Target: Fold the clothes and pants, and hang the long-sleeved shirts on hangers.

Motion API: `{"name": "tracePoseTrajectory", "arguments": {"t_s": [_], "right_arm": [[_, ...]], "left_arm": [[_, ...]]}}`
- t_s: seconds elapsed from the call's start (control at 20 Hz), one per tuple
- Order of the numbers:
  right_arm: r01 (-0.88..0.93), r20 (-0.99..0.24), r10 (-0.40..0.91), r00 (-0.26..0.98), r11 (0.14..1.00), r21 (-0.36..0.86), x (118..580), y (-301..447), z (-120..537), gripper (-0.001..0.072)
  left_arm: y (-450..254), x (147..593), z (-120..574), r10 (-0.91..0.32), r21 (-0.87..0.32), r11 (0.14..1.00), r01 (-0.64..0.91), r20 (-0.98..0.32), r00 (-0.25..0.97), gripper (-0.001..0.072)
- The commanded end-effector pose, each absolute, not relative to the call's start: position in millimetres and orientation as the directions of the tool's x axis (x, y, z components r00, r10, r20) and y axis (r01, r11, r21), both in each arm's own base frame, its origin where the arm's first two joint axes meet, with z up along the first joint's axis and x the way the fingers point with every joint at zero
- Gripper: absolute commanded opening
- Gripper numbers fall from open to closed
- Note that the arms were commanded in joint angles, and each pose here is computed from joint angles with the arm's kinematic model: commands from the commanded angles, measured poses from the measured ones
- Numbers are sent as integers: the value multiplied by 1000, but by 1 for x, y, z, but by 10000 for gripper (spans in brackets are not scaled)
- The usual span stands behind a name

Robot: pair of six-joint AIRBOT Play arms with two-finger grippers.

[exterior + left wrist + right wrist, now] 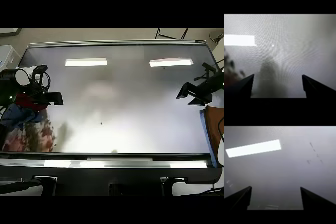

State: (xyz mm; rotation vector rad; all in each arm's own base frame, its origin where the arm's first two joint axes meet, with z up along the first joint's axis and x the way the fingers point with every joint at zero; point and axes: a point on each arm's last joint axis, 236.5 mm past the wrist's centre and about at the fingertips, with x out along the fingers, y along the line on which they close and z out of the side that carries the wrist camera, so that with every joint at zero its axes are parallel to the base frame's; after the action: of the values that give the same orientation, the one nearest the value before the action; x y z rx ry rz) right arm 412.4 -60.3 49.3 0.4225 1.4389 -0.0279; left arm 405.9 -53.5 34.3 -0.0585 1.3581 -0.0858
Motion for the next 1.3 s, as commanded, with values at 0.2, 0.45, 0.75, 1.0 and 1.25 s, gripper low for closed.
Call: {"name": "tracePoseTrajectory", "arguments": {"t_s": [0.2, 0.45, 0.75, 1.0, 1.25], "right_arm": [[269, -962, 233, 143, 926, 265, 412, -60, 49, 691], [269, -962, 234, 143, 926, 265, 412, -60, 49, 691], [267, -945, 213, 248, 923, 278, 437, -64, 53, 691], [267, -933, 189, 306, 924, 275, 451, -70, 56, 691], [265, -933, 189, 307, 924, 274, 451, -70, 55, 689]], "left_arm": [[-54, 406, 34, -95, -91, 995, 28, -974, 208, 709], [-54, 406, 34, -95, -91, 995, 28, -974, 208, 709], [-55, 421, 35, -99, -96, 995, 26, -959, 264, 709], [-61, 441, 37, -125, -140, 990, -21, -933, 338, 708], [-25, 451, 42, -66, -144, 972, -187, -927, 369, 710]]}}
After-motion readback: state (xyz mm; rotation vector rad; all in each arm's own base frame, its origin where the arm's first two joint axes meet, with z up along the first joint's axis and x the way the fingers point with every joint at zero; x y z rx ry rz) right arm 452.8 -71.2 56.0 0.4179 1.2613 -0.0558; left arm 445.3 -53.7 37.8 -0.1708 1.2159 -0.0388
